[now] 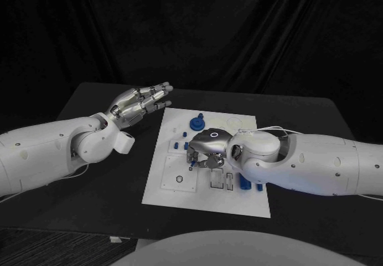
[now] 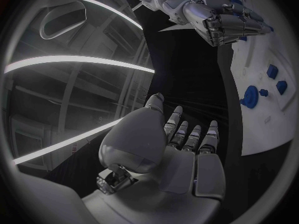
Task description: Assemble the parts on the task board
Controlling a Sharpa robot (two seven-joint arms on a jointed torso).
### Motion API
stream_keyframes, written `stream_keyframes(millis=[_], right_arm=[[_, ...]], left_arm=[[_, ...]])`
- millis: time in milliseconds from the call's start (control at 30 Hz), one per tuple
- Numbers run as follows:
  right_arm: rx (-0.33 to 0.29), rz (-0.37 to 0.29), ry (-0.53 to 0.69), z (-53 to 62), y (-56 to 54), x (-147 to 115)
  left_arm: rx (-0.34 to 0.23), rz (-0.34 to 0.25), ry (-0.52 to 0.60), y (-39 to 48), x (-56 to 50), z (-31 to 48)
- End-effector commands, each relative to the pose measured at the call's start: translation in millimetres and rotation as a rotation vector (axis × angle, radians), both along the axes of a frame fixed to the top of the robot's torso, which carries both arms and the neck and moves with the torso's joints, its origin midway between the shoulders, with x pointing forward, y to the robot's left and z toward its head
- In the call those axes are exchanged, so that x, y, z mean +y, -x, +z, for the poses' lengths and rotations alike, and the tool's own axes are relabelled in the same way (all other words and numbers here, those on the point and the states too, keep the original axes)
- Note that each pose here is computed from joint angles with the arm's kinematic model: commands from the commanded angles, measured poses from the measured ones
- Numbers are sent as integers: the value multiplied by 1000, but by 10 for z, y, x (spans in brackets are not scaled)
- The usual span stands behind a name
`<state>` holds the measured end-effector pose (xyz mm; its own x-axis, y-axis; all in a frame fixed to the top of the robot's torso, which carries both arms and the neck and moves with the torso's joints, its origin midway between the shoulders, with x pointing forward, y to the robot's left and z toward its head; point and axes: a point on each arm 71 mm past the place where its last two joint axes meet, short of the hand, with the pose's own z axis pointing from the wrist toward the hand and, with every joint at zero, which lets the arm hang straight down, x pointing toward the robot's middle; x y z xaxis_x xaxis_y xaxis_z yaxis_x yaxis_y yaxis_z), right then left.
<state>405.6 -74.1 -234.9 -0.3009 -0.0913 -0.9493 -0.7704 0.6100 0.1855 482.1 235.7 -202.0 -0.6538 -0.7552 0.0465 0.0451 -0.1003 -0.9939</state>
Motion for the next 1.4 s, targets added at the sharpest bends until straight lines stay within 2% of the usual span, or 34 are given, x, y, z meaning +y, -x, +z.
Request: stream_keyframes(millis=[33, 1000, 1400], right_arm=[[6, 10, 11, -27, 17, 9], [32, 8, 31, -142, 29, 50], [37, 13, 25, -151, 58, 50]], left_arm=[[2, -12, 18, 6, -18, 2], [10, -22, 17, -1, -37, -10], [15, -25, 14, -6, -41, -21]])
